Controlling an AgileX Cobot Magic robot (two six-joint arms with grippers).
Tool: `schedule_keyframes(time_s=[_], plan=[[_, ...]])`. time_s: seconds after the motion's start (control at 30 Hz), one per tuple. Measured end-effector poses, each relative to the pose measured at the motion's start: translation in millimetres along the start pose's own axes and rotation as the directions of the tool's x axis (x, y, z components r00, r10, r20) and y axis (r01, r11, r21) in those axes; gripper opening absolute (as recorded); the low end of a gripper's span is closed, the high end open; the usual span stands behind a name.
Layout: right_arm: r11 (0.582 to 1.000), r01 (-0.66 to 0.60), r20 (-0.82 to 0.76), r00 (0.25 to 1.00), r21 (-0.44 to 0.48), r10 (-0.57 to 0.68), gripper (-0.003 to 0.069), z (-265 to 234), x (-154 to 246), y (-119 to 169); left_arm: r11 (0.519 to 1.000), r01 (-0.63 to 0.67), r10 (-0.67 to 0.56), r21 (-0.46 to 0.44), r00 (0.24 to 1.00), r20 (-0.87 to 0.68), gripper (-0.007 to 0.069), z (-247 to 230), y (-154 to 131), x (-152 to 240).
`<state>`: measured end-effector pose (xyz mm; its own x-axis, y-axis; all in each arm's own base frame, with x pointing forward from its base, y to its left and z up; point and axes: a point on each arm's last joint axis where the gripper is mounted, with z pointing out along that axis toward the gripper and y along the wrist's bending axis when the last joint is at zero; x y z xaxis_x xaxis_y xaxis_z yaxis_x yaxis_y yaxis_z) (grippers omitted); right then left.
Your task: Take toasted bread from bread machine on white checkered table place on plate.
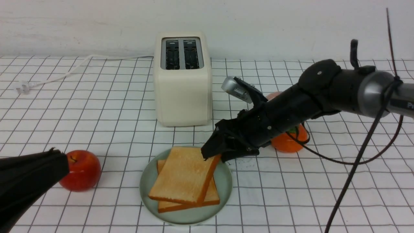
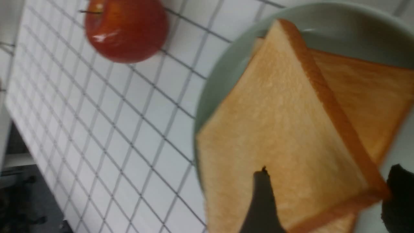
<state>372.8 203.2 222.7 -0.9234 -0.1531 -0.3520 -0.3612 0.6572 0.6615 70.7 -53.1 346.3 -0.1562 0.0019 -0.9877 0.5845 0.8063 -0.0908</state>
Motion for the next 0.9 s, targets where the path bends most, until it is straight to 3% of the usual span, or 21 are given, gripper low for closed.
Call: schedule_keyframes(time_s=[0.1,0.33,0.43,0.53,0.57,0.6,0.77,0.9], plan=[[0.999,0.032,0.013,0.999,0.043,-0.033,0.0468,-15.8,-0.6,8.0,1.0,0.0,0.0,-0.001,1.0,0.002,-0.0013,0.0,0.1,-0.2],[0.965,0.2,0.042,0.977,0.169,-0.209,0.0309,-104.3,16.6,65.3,1.0,0.001,-0.001,-0.014,1.0,0.029,-0.0013,0.0,1.3,-2.6],[0.921,0.235,0.041,0.965,0.311,-0.26,0.0144,-172.3,53.4,100.2,0.999,0.023,-0.022,-0.028,0.998,0.057,-0.0013,0.3,2.9,-3.0],[0.882,0.204,0.062,0.966,0.425,-0.253,0.0042,-212.5,88.7,112.8,0.996,0.077,-0.071,-0.049,0.993,0.099,-0.0013,-0.1,6.0,4.4],[0.884,0.199,0.068,0.966,0.424,-0.25,0.0035,-215.0,91.7,114.3,0.995,0.08,-0.074,-0.052,0.991,0.109,-0.0013,-1.0,6.3,4.8],[0.856,0.174,0.103,0.962,0.487,-0.254,-0.0008,-235.3,116.0,117.5,0.993,0.103,-0.094,-0.061,0.987,0.13,-0.0013,-4.0,7.5,14.9],[0.805,0.078,0.248,0.93,0.588,-0.271,-0.0015,-279.2,196.1,119.3,0.988,0.143,-0.127,-0.058,0.968,0.217,-0.0013,-21.4,7.0,40.3],[0.796,-0.02,0.366,0.895,0.605,-0.256,-0.0007,-290.8,264.4,104.7,0.988,0.147,-0.128,-0.052,0.955,0.266,-0.0013,-31.7,6.3,58.1]])
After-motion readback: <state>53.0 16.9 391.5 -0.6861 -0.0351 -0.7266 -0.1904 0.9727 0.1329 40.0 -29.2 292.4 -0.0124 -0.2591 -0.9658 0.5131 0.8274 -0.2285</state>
